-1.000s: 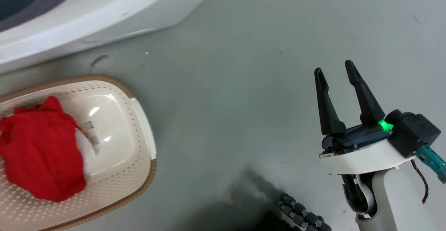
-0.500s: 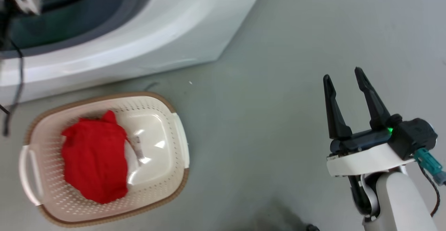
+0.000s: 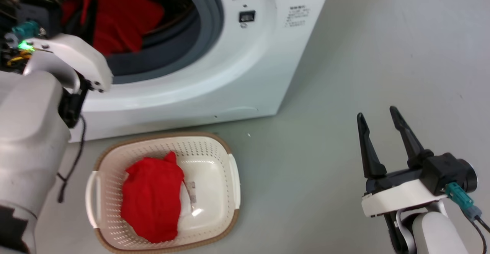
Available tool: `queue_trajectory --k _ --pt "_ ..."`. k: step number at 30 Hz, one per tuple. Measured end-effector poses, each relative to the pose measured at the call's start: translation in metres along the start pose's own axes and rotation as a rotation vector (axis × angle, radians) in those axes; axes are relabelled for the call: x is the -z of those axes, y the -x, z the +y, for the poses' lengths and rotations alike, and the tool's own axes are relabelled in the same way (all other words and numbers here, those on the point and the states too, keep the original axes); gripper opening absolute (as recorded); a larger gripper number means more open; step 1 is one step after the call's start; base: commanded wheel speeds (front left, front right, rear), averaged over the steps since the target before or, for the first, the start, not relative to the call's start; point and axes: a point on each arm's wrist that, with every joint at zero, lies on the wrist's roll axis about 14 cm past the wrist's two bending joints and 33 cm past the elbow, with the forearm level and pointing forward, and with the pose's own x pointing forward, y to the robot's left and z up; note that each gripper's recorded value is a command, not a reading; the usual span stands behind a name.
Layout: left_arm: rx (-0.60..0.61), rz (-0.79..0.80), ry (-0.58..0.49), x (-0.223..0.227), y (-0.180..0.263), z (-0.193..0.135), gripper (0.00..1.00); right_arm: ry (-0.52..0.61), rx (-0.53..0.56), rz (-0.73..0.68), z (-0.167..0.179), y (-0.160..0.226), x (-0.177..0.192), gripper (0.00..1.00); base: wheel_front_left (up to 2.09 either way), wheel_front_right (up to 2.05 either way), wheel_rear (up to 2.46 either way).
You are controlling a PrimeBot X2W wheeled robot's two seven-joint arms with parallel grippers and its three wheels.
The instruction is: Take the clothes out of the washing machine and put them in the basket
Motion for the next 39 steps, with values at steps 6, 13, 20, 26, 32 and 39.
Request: queue_trajectory --k 6,13,20,26,32,39 --pt "-0.012 -0.128 -0.049 -0.038 0.049 -0.009 0.00 -0.008 -0.033 -0.047 0.012 0.006 -0.017 1.00 0.00 0.00 0.00" --pt "-0.017 -0.276 -0.109 -0.078 0.109 -0.026 0.00 -0.011 -0.069 -0.083 0.026 0.018 -0.031 1.00 0.00 0.00 0.00" --pt "-0.019 -0.350 -0.122 -0.093 0.162 -0.042 0.00 -0.015 -0.101 -0.109 0.037 0.028 -0.041 1.00 0.00 0.00 0.00" --pt "0.008 -0.291 -0.112 -0.078 0.189 -0.059 0.00 -0.018 -0.121 -0.115 0.044 0.029 -0.043 1.00 0.00 0.00 0.00" --pt "0.053 -0.105 -0.042 -0.018 0.197 -0.078 0.00 -0.022 -0.132 -0.094 0.048 0.026 -0.035 1.00 0.00 0.00 0.00" --pt "0.118 0.156 0.029 0.072 0.192 -0.094 0.00 -0.019 -0.113 -0.072 0.041 0.015 -0.027 1.00 0.00 0.00 0.00"
